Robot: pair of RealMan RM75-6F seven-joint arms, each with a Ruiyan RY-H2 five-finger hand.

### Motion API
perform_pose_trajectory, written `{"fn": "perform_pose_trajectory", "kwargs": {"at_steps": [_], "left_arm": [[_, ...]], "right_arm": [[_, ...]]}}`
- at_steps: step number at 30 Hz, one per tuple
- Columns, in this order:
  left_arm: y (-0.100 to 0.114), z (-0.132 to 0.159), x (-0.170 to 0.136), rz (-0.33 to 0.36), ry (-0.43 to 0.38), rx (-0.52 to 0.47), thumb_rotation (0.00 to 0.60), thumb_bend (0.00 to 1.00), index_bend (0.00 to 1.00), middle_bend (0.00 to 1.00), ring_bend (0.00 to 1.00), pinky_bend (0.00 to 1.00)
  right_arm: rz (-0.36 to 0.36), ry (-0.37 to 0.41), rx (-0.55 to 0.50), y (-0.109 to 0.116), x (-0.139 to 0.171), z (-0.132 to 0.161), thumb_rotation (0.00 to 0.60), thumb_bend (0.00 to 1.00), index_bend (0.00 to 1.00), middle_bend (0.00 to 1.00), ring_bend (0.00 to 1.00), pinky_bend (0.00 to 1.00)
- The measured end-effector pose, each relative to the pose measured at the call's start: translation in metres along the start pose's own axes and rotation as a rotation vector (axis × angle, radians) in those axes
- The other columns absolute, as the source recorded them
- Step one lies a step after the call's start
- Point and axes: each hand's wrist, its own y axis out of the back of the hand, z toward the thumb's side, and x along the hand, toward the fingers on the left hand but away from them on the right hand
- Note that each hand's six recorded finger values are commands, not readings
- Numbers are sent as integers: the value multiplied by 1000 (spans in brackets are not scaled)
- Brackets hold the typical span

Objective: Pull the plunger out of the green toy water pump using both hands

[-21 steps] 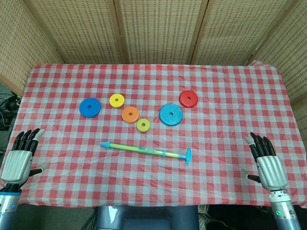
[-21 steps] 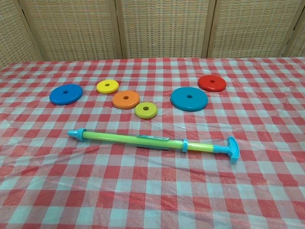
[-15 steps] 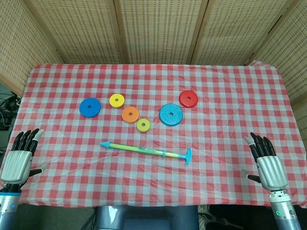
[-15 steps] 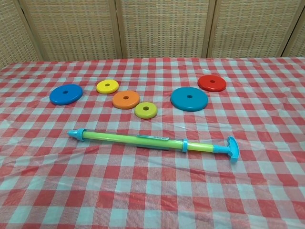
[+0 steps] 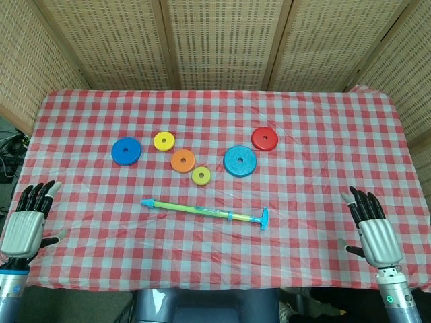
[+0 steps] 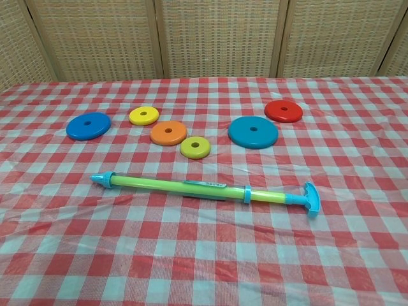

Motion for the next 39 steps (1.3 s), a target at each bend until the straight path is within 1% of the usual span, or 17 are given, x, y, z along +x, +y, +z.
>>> {"fn": "perform_pose_trajectory", "kwargs": {"at_steps": [10, 15, 17, 18, 20, 21, 22, 24, 26, 28, 30, 31, 34, 36, 39], "left_arm": [[1, 0, -1, 3, 5, -1, 600, 108, 0, 0, 0, 0], [3, -1, -1, 6, 8, -9, 600, 109, 0, 0, 0, 0], [5, -2, -1, 10, 9, -15, 600, 109, 0, 0, 0, 0], [5, -2, -1, 11, 9, -19, 600, 110, 0, 0, 0, 0], [7, -2, -1, 19, 11, -25, 600, 110, 0, 0, 0, 0], [7, -3, -1, 22, 11, -26, 600, 110, 0, 0, 0, 0], [7, -3, -1, 24, 12, -26, 600, 110, 0, 0, 0, 0], [7, -4, 0, 25, 14, -27, 600, 110, 0, 0, 0, 0], [7, -5, 0, 26, 17, -29, 600, 110, 0, 0, 0, 0], [8, -5, 0, 30, 17, -29, 600, 110, 0, 0, 0, 0], [8, -5, 1, 34, 16, -27, 600, 111, 0, 0, 0, 0], [7, -5, 1, 35, 16, -27, 600, 111, 0, 0, 0, 0], [6, -5, 1, 30, 18, -29, 600, 114, 0, 0, 0, 0], [5, -6, 1, 27, 18, -31, 600, 116, 0, 0, 0, 0], [6, -6, 2, 26, 20, -42, 600, 117, 0, 0, 0, 0]], "right_arm": [[12, 1, -16, -2, 0, 3, 600, 133, 45, 0, 0, 0], [15, 23, -25, -5, -2, 11, 600, 133, 60, 1, 0, 0], [15, 33, -34, -7, -6, 17, 600, 131, 71, 38, 4, 0], [13, 39, -42, -8, -10, 21, 600, 130, 78, 88, 26, 0], [3, 50, -56, -8, -18, 28, 600, 130, 108, 232, 133, 24], [-11, 60, -69, -7, -25, 33, 600, 130, 137, 326, 223, 63], [-24, 68, -80, -6, -32, 38, 600, 130, 160, 392, 286, 98], [-57, 90, -107, -4, -48, 52, 600, 133, 214, 548, 449, 215], [-73, 107, -119, -4, -63, 64, 600, 135, 240, 656, 572, 321], [-70, 114, -118, -8, -80, 77, 600, 138, 268, 810, 735, 461], [-53, 102, -108, -15, -91, 87, 600, 140, 294, 912, 838, 549], [-42, 95, -102, -18, -95, 92, 600, 141, 318, 955, 882, 598], [1, 73, -77, -31, -105, 108, 600, 147, 392, 1000, 960, 700], [37, 56, -64, -41, -110, 119, 600, 158, 429, 1000, 986, 732], [100, 25, -72, -57, -114, 135, 600, 197, 463, 1000, 1000, 755]]}}
